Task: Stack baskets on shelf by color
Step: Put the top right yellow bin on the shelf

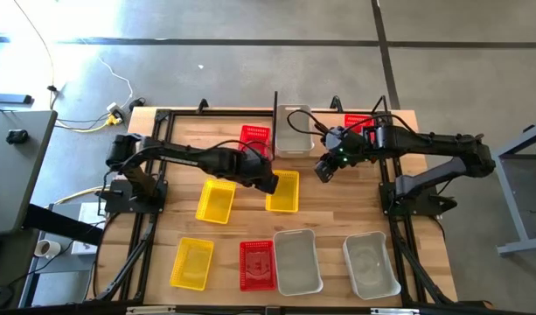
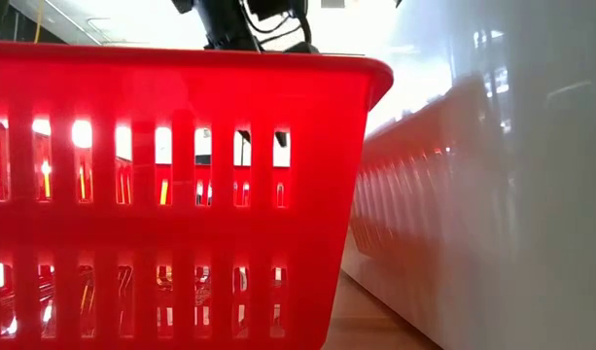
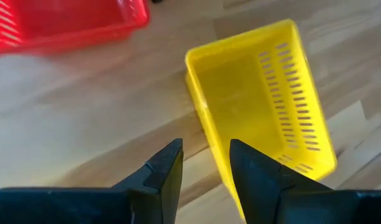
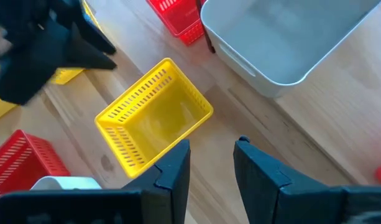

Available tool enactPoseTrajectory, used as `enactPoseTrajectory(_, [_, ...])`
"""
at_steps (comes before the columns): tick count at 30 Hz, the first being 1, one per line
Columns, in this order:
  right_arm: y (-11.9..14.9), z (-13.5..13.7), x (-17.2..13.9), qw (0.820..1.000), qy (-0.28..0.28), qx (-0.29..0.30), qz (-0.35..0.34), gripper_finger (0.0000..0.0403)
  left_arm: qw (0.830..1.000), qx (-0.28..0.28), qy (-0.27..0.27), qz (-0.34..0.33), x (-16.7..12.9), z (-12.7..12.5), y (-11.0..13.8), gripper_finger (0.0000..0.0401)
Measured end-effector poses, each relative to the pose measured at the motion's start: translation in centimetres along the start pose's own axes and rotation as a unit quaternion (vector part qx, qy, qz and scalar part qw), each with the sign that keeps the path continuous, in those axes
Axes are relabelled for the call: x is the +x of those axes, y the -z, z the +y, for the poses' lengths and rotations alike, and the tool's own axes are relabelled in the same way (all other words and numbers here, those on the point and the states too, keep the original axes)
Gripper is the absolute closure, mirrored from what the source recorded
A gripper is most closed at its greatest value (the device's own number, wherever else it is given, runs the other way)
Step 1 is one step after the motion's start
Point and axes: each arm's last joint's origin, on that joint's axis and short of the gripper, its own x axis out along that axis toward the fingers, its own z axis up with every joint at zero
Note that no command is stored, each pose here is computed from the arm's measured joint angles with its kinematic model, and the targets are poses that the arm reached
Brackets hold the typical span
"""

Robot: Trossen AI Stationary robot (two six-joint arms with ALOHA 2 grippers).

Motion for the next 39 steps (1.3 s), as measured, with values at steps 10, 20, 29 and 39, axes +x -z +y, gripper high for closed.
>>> enactPoseTrajectory(10, [0.6,-0.3,0.8,1.000,0.010,-0.001,0.012,0.0295,1.000,-0.008,0.006,0.014,3.3,-0.6,0.3,0.0279])
enactPoseTrajectory(20, [1.2,-0.3,1.6,1.000,0.000,0.000,0.025,0.0295,1.000,-0.017,-0.001,0.008,4.5,-0.3,-0.4,0.0279])
enactPoseTrajectory(29, [1.2,1.0,1.5,0.999,-0.039,-0.018,0.003,0.0295,0.999,-0.019,-0.008,0.032,6.7,0.0,-0.4,0.0279])
enactPoseTrajectory(39, [2.2,3.1,1.0,0.983,-0.106,-0.147,0.002,0.0295,0.999,-0.022,-0.012,0.020,6.7,0.0,-0.5,0.0325])
